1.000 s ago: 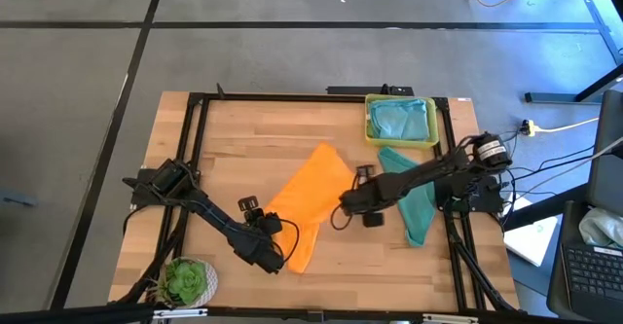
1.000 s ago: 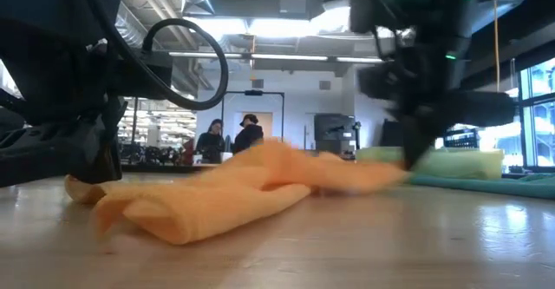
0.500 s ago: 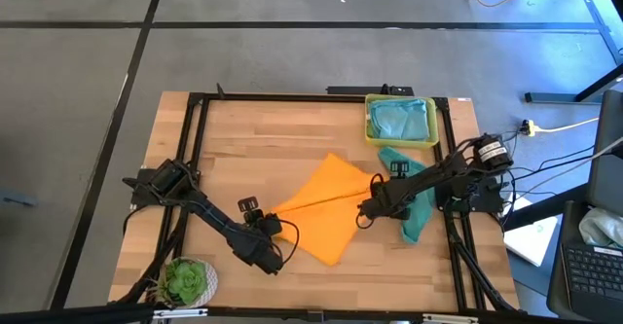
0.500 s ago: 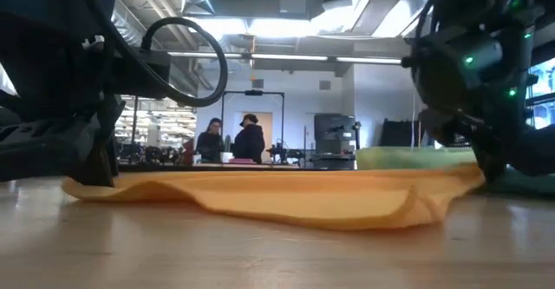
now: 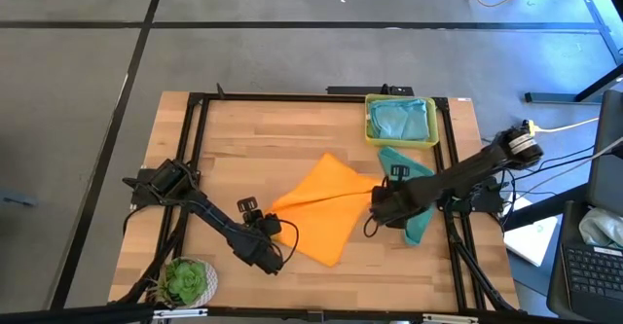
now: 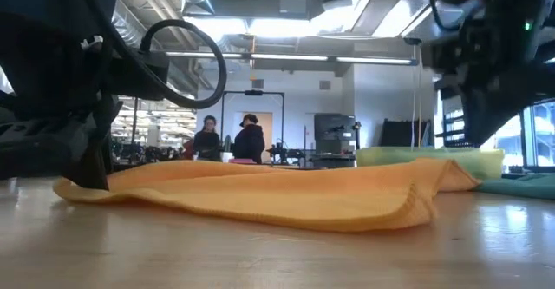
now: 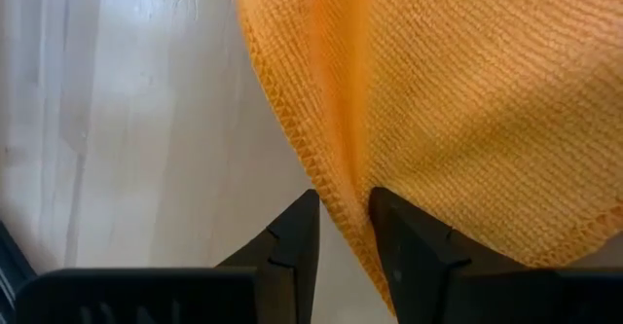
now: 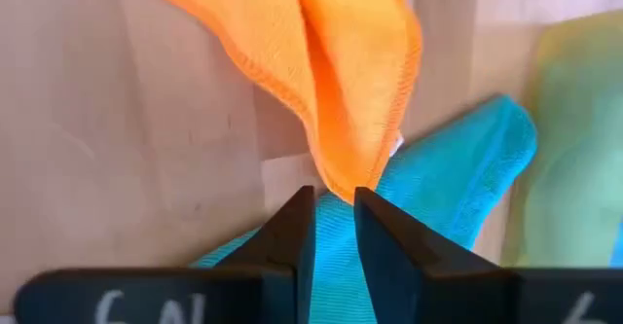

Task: Fold microfiber towels
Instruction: Fold the yellow microfiber cloth

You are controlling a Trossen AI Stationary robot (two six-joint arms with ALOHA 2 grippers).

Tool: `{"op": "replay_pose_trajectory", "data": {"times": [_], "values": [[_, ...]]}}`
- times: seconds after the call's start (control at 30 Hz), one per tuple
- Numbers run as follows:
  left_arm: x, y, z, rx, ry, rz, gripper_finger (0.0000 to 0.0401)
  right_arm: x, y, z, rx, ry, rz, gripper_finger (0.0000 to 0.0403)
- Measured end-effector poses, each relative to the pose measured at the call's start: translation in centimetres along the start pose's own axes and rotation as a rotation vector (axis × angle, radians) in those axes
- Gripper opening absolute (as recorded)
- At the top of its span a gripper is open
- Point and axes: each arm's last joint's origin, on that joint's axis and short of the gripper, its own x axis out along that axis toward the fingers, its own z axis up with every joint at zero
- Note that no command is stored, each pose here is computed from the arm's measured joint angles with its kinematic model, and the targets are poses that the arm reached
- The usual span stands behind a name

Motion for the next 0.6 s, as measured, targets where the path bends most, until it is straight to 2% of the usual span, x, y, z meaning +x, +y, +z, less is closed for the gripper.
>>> {"op": "replay_pose_trajectory", "data": {"times": [0.07,0.23,0.3,0.37,0.6], "values": [[-0.2,-0.1,0.1,-0.001,0.006,-0.009,0.0096,-1.0,0.3,0.5,0.038,-0.118,0.082,0.0088],[-0.6,-0.5,0.6,0.01,-0.014,-0.05,0.0096,-4.1,4.1,4.2,0.037,-0.564,0.51,0.0103],[-0.8,-0.8,0.9,0.011,-0.037,-0.08,0.0096,-4.5,5.8,5.2,0.023,-0.672,0.59,0.0105],[-1.1,-1.3,1.2,0.009,-0.063,-0.124,0.0096,-3.8,7.3,5.6,0.015,-0.689,0.61,0.0105],[-2.2,-2.4,1.3,-0.008,-0.098,-0.222,0.0096,2.3,12.2,6.0,0.064,-0.547,0.604,0.0106]]}}
